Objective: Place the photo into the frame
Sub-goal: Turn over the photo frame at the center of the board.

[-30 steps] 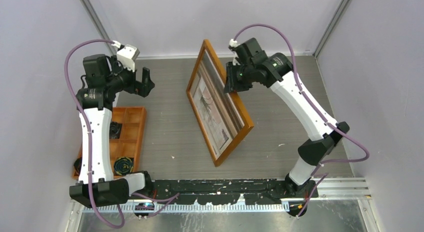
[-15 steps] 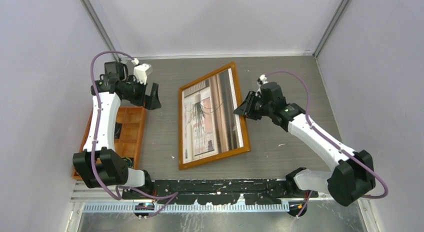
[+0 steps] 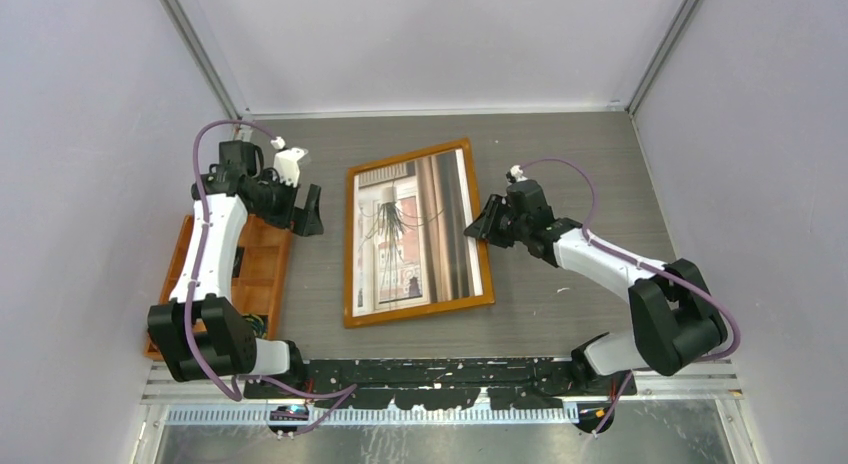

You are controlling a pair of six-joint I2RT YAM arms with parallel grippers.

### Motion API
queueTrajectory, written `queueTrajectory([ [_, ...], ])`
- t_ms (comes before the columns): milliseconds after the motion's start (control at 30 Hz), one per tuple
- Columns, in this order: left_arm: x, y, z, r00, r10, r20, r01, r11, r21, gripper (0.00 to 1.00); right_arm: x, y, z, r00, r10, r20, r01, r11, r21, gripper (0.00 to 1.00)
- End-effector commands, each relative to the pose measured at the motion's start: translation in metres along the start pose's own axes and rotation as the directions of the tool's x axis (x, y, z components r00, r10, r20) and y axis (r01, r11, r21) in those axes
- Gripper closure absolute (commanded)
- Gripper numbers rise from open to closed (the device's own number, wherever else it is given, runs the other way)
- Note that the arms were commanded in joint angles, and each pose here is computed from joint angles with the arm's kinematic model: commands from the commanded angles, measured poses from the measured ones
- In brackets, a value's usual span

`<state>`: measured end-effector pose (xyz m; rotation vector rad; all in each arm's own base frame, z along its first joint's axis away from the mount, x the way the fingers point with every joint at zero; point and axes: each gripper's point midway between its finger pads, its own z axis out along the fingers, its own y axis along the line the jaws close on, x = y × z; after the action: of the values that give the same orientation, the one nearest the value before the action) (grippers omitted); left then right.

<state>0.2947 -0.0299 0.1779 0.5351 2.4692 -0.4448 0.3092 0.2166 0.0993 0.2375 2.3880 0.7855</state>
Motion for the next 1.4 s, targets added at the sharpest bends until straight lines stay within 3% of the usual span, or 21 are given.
queueTrajectory([
  [0, -0.005, 0.001, -0.004, 0.999, 0.029, 0.043, -0.029, 0.999, -0.015, 0.0, -0.001, -0.059, 0.008, 0.997, -0.026, 0.068, 0.01, 0.975, 0.22, 0.78],
  [167, -0.001, 0.001, 0.0, 0.999, 0.023, 0.038, -0.022, 1.0, -0.012, 0.0, 0.001, -0.065, 0.011, 0.997, -0.022, 0.074, 0.005, 0.974, 0.226, 0.61],
  [333, -0.001, 0.001, 0.002, 0.999, 0.02, 0.042, -0.02, 1.0, -0.008, 0.0, 0.001, -0.062, 0.014, 0.997, -0.035, 0.068, 0.021, 0.98, 0.2, 0.36],
  [400, -0.002, 0.0, 0.004, 0.999, 0.019, 0.047, -0.019, 1.0, -0.001, 0.0, 0.003, -0.058, 0.015, 0.998, -0.035, 0.05, 0.026, 0.985, 0.171, 0.22],
  [567, -0.004, 0.0, 0.013, 0.999, 0.003, 0.053, -0.005, 0.999, 0.032, 0.0, -0.006, -0.05, 0.006, 0.999, -0.014, 0.052, 0.007, 0.991, 0.131, 0.01],
  [700, -0.011, 0.002, 0.026, 0.996, -0.033, 0.079, 0.028, 0.998, 0.06, 0.0, -0.033, -0.05, -0.025, 0.987, 0.006, 0.158, -0.032, 0.986, 0.161, 0.0],
  [867, -0.022, 0.018, 0.053, 0.988, -0.079, 0.131, 0.074, 0.996, 0.04, 0.0, -0.082, -0.079, -0.08, 0.928, 0.008, 0.373, -0.132, 0.942, 0.307, 0.0],
  [1000, -0.03, 0.046, 0.078, 0.976, -0.097, 0.194, 0.117, 0.988, -0.098, 0.0, -0.113, -0.124, -0.126, 0.838, -0.048, 0.543, -0.276, 0.821, 0.499, 0.0],
  [1067, -0.028, 0.054, 0.091, 0.976, -0.094, 0.196, 0.128, 0.977, -0.17, 0.0, -0.125, -0.151, -0.148, 0.766, -0.158, 0.623, -0.332, 0.732, 0.594, 0.0],
  [1233, -0.02, 0.066, 0.125, 0.969, -0.1, 0.224, 0.155, 0.957, -0.245, 0.0, -0.137, -0.186, -0.183, 0.627, -0.412, 0.661, -0.379, 0.579, 0.721, 0.0],
  [1367, -0.02, 0.072, 0.144, 0.952, -0.074, 0.296, 0.166, 0.94, -0.297, 0.0, -0.137, -0.206, -0.181, 0.579, -0.458, 0.675, -0.408, 0.554, 0.726, 0.0],
])
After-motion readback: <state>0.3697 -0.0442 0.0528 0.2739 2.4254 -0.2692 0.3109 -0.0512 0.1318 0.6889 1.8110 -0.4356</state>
